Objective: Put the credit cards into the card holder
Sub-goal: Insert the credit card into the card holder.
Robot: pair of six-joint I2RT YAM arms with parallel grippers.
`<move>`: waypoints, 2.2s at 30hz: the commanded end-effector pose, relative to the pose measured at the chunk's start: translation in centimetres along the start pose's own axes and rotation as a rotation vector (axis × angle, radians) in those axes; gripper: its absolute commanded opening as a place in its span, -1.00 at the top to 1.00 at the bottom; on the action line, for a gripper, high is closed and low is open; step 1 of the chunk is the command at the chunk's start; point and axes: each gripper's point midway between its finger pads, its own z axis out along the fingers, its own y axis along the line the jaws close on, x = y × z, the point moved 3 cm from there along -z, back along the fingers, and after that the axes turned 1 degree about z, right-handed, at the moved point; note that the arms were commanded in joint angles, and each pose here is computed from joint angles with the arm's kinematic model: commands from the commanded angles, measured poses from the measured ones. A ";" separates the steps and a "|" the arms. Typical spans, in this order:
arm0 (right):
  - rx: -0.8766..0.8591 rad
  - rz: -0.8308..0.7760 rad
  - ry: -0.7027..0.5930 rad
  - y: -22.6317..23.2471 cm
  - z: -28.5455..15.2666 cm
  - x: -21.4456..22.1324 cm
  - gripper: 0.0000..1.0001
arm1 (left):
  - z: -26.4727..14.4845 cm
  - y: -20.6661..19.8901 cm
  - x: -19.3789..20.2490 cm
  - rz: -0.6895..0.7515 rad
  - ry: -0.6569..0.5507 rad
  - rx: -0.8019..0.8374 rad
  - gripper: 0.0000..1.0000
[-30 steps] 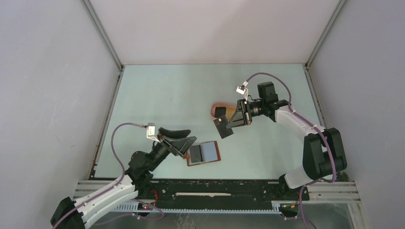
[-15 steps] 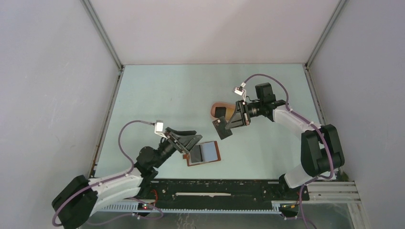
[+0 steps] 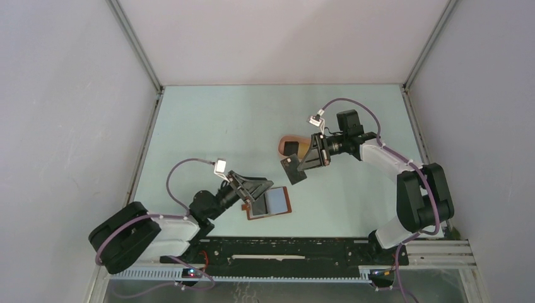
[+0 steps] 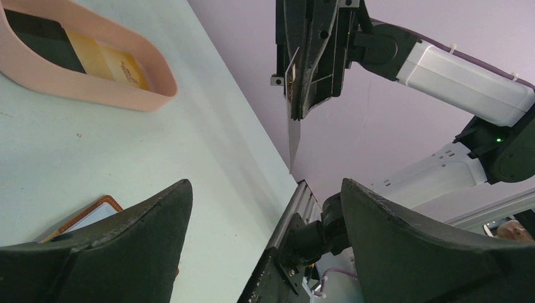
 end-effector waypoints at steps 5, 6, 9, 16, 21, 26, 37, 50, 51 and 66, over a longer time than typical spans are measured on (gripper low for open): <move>-0.052 -0.014 0.025 0.5 0.9 0.1 1.00 | 1.5 -0.8 -0.2 -0.005 0.005 0.051 -0.66; -0.053 -0.013 0.027 0.4 0.9 0.2 1.00 | 1.8 -0.9 -0.1 -0.006 0.012 0.058 -0.63; -0.057 -0.006 0.031 0.4 1.1 0.3 1.00 | 2.7 -1.3 -0.1 -0.015 0.023 0.089 -0.53; -0.057 0.005 0.039 0.1 1.3 0.5 1.00 | 4.1 -1.9 0.3 -0.032 0.063 0.135 -0.41; -0.069 0.008 0.053 0.1 1.8 0.7 1.00 | 4.5 -1.9 0.1 -0.029 0.053 0.134 -0.33; -0.079 0.000 0.074 0.4 2.2 1.0 1.00 | 5.0 -1.5 -0.1 -0.039 0.046 0.119 -0.13; -0.078 0.010 0.088 0.3 2.6 1.2 1.00 | 4.9 -1.1 -0.1 -0.033 0.051 0.112 0.59; -0.074 -0.013 0.098 0.2 3.0 1.5 1.00 | 4.3 -1.7 0.0 0.002 0.100 0.165 0.51; -0.072 -0.015 0.102 0.2 3.0 1.5 1.00 | 4.2 -1.7 0.1 0.003 0.107 0.168 0.57; 0.095 -0.243 0.218 0.7 2.5 1.9 -0.16 | -0.1 -0.8 1.2 0.071 0.145 0.157 1.00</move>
